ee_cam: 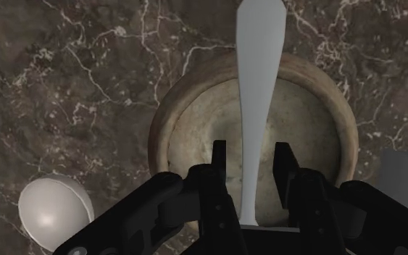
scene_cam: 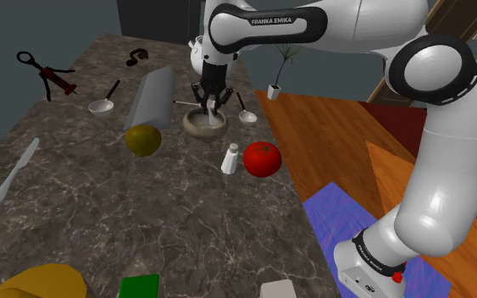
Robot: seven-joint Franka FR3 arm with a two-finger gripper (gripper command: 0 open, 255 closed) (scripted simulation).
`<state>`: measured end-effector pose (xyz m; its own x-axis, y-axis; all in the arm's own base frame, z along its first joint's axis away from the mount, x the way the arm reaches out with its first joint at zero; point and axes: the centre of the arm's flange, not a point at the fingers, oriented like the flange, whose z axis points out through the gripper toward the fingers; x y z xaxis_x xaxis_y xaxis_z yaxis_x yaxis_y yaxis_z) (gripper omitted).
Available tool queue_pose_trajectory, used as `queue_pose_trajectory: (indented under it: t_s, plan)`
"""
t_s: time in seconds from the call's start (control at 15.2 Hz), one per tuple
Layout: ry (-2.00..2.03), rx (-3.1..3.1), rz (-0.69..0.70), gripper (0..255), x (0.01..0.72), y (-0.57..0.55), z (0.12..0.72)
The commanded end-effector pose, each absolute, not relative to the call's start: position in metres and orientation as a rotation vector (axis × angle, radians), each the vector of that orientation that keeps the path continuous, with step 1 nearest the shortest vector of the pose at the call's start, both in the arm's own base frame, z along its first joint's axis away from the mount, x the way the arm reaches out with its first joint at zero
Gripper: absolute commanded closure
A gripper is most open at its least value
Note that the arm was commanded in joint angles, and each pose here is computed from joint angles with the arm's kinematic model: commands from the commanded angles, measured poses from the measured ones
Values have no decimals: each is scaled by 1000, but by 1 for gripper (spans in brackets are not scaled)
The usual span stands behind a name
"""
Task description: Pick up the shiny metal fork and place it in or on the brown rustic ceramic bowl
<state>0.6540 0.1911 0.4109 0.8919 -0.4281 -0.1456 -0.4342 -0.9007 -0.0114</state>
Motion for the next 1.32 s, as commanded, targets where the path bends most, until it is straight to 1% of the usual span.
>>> queue_pose_trajectory:
  t_s: [0.0, 0.13, 0.2, 0.53, 0.79, 1.25]
  plan:
    - [687, -3013, 216, 255, 654, 191, 411]
    - [687, -3013, 216, 255, 654, 191, 411]
    - [687, -3013, 216, 0, 654, 191, 411]
    - [687, -3013, 216, 0, 654, 191, 411]
    - [687, -3013, 216, 0, 660, 187, 460]
    - [687, -3013, 216, 0, 660, 187, 460]
